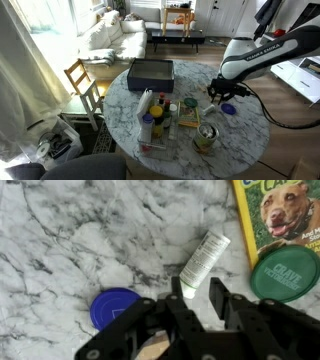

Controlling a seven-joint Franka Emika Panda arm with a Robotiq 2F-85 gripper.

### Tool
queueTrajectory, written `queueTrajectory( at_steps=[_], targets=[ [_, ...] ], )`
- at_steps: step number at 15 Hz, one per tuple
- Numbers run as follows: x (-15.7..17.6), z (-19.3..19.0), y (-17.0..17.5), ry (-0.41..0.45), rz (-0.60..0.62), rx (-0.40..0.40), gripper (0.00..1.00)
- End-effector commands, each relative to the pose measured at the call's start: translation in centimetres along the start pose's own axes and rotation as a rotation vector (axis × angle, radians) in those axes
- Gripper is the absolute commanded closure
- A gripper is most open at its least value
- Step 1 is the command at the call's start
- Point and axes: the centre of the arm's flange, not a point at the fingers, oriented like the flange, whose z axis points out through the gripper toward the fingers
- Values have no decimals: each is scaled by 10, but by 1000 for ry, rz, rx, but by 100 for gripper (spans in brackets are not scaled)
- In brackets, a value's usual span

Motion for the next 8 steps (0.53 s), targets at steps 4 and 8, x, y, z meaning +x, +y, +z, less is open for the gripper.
queueTrajectory(
  at_steps=[4,8],
  targets=[
    [5,11,8,32,10,-28,33],
    [27,25,22,-57,87,20,3]
  ],
)
